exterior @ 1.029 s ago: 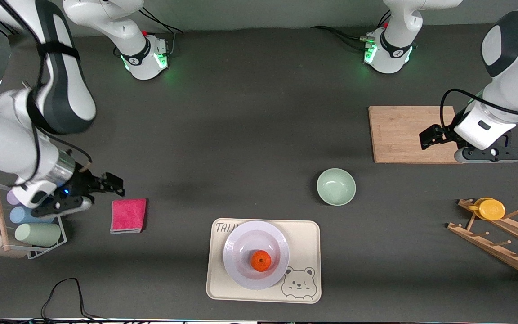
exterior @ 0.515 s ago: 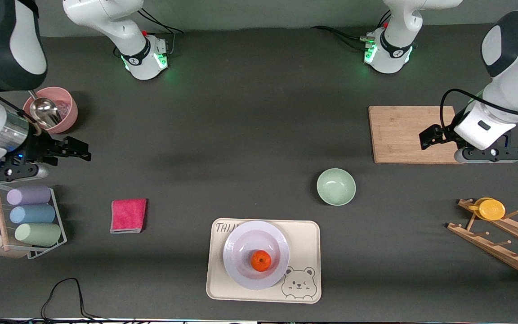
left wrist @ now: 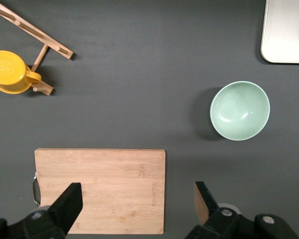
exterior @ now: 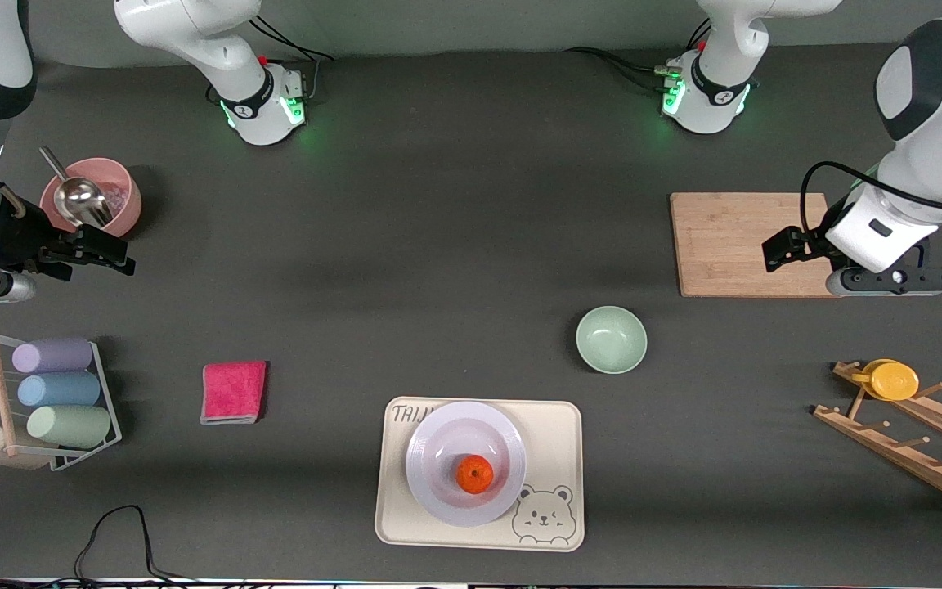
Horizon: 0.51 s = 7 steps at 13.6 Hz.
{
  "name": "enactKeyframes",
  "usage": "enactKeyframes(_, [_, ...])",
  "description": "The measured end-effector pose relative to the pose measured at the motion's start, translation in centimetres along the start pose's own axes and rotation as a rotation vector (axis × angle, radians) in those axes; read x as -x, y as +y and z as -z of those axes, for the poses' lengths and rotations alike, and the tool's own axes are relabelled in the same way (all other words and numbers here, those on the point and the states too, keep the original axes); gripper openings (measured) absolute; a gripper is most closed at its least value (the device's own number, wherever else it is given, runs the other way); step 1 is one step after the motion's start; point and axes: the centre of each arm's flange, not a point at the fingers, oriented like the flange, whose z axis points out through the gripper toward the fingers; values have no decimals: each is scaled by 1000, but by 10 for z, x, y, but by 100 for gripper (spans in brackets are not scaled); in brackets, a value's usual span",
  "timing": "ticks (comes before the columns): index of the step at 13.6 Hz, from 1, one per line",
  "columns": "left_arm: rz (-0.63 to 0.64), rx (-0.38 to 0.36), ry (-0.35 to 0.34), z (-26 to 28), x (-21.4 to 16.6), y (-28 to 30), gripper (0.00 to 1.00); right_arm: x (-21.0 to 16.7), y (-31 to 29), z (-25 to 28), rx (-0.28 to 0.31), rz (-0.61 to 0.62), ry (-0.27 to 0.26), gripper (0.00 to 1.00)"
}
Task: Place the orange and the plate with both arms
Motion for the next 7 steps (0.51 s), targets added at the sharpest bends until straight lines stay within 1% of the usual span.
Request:
enactKeyframes(4, [1,-1,-6,-1,1,-1,100,6,22,12,-8,-45,13,100])
enactKeyframes(7, [6,0,-5,0,0,-4,100,15,20,25,-13,-46,26,100])
